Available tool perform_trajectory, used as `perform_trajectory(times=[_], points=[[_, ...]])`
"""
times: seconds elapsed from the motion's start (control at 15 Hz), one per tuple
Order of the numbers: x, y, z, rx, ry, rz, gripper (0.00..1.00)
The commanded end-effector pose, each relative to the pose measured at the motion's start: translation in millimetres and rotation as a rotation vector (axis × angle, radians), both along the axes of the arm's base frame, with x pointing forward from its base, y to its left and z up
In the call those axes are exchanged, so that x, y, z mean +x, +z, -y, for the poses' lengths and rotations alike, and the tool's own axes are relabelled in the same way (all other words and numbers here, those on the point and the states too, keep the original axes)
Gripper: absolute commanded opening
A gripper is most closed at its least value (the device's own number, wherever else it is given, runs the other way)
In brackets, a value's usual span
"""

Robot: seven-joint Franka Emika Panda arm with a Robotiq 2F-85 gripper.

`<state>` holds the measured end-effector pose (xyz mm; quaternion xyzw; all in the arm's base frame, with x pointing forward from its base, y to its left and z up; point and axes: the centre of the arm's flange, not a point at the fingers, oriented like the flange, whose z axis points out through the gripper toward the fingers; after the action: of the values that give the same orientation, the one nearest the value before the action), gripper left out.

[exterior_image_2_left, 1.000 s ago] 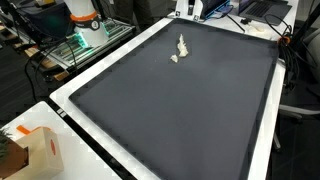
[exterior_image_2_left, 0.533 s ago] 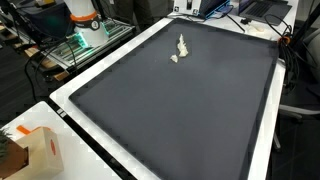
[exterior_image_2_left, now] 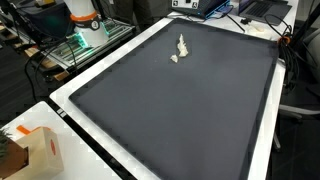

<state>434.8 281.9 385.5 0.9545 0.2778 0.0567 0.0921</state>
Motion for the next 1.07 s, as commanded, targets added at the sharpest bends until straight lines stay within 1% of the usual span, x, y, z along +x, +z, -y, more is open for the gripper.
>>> perform_trajectory(times=[0.0, 0.27, 0.33, 0.47, 0.73, 1.0], points=[[-0.7, 3.2, 0.3, 0.002, 0.003, 0.005, 0.04], [-2.2, 5.3, 0.7, 0.002, 0.005, 0.008, 0.04], [-2.3, 5.0, 0.8, 0.002, 0.005, 0.008, 0.01], [-0.2, -11.4, 6.0, 0.053, 0.027, -0.004, 0.01], [-2.4, -42.8, 16.9, 0.169, 0.027, -0.038, 0.01], [-8.4, -73.8, 27.8, 0.191, 0.016, -0.064, 0.01]])
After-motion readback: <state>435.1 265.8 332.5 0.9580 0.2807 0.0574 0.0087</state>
